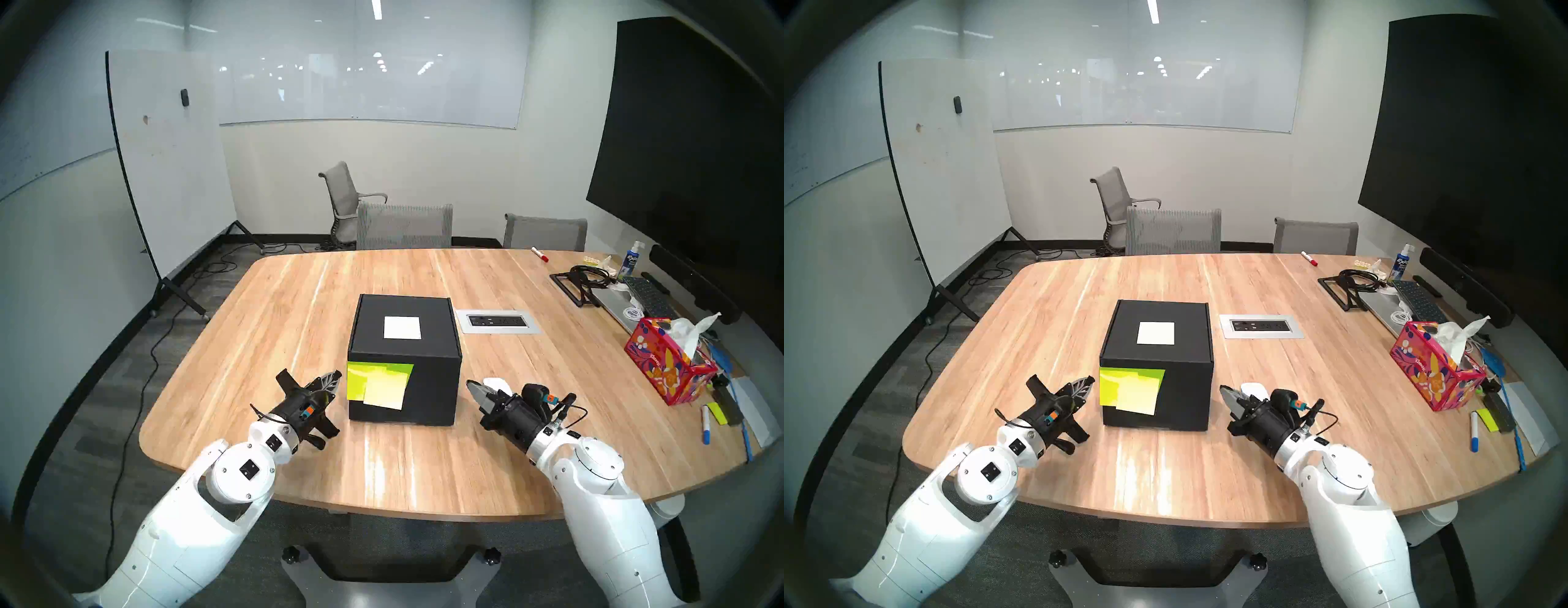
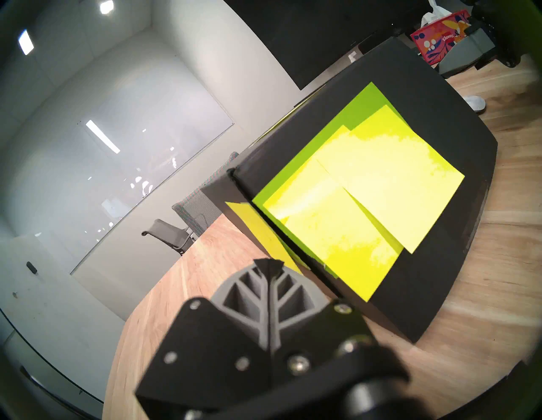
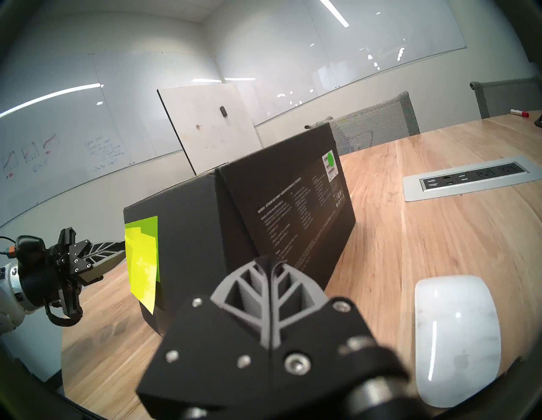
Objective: Open the box and place the mouse inside
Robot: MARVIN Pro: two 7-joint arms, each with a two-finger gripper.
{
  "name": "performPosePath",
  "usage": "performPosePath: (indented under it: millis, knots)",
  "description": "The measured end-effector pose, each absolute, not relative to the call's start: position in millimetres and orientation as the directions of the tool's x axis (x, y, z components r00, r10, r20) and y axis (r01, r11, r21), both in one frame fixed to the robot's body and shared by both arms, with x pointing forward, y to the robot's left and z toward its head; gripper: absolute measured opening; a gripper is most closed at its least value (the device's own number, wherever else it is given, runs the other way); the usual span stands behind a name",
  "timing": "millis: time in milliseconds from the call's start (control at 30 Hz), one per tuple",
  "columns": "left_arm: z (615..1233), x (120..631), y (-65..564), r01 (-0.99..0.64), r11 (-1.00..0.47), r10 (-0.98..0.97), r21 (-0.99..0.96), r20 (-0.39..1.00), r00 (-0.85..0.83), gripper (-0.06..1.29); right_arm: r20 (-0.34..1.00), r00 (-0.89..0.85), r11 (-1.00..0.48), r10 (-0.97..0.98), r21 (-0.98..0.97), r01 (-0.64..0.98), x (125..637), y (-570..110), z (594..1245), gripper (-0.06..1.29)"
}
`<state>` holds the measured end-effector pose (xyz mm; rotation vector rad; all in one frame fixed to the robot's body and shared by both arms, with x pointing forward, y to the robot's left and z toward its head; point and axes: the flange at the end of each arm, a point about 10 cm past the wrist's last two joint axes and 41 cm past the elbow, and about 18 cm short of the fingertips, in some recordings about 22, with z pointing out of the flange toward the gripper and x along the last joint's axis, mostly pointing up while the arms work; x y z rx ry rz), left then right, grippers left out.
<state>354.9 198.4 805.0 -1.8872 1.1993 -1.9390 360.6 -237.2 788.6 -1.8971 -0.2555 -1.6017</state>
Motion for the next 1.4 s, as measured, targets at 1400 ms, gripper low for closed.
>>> performPosePath:
  millis: [1400]
  knots:
    - [805.0, 354.9, 198.4, -0.394, -0.658, -0.631, -0.642, 0.755, -0.177, -0.02, 0.939, 0.241, -0.78, -0.246, -0.339, 0.526, 360.5, -237.2, 788.6, -0.03]
